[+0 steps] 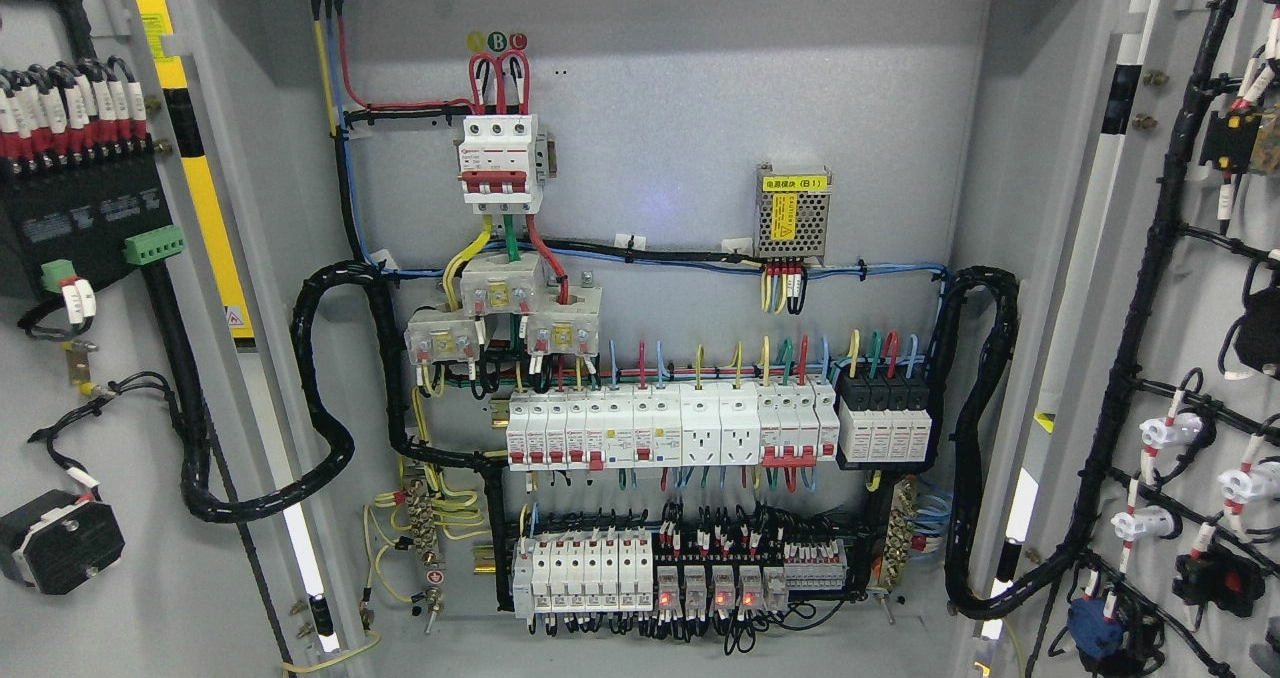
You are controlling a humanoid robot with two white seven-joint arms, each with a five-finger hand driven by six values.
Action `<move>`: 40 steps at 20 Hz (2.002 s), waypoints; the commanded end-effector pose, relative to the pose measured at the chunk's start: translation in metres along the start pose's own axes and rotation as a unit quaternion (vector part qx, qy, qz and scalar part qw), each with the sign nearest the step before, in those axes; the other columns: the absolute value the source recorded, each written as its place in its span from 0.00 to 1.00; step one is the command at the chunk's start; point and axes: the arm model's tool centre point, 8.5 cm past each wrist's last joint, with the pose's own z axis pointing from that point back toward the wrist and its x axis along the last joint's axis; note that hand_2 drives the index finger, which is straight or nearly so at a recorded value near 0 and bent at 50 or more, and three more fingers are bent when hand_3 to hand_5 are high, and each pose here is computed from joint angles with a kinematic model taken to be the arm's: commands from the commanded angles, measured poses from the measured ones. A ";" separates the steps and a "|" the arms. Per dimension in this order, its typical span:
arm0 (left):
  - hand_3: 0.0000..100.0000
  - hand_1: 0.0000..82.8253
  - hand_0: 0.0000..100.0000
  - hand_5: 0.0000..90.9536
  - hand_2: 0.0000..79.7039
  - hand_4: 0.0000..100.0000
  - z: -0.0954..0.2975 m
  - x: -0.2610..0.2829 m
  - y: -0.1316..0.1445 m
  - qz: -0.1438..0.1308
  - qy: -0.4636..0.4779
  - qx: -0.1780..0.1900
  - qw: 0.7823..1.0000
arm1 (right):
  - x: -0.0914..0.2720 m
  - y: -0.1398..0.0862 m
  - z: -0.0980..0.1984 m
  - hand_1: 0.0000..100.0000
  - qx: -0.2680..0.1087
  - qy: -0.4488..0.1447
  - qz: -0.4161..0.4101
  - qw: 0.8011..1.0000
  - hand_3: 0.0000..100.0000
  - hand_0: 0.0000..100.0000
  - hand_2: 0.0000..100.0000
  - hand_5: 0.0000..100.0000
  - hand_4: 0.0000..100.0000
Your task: Open door with both hands
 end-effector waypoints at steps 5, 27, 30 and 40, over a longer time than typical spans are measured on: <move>0.00 0.00 0.00 0.00 0.00 0.00 0.004 0.005 0.048 -0.015 0.012 0.041 0.999 | 0.008 -0.012 0.009 0.00 -0.029 -0.010 -0.003 1.000 0.00 0.22 0.00 0.00 0.00; 0.00 0.00 0.00 0.00 0.00 0.00 -0.003 0.018 0.078 -0.019 0.010 0.043 0.999 | 0.011 -0.019 0.014 0.00 -0.037 -0.007 0.006 0.999 0.00 0.22 0.00 0.00 0.00; 0.00 0.00 0.00 0.00 0.00 0.00 -0.005 0.020 0.076 -0.020 0.007 0.039 0.999 | 0.009 -0.017 0.013 0.00 -0.035 -0.006 0.002 0.999 0.00 0.22 0.00 0.00 0.00; 0.00 0.00 0.00 0.00 0.00 0.00 -0.028 0.061 0.031 -0.009 -0.057 -0.035 0.998 | 0.012 -0.012 0.012 0.00 -0.026 -0.013 -0.014 0.999 0.00 0.22 0.00 0.00 0.00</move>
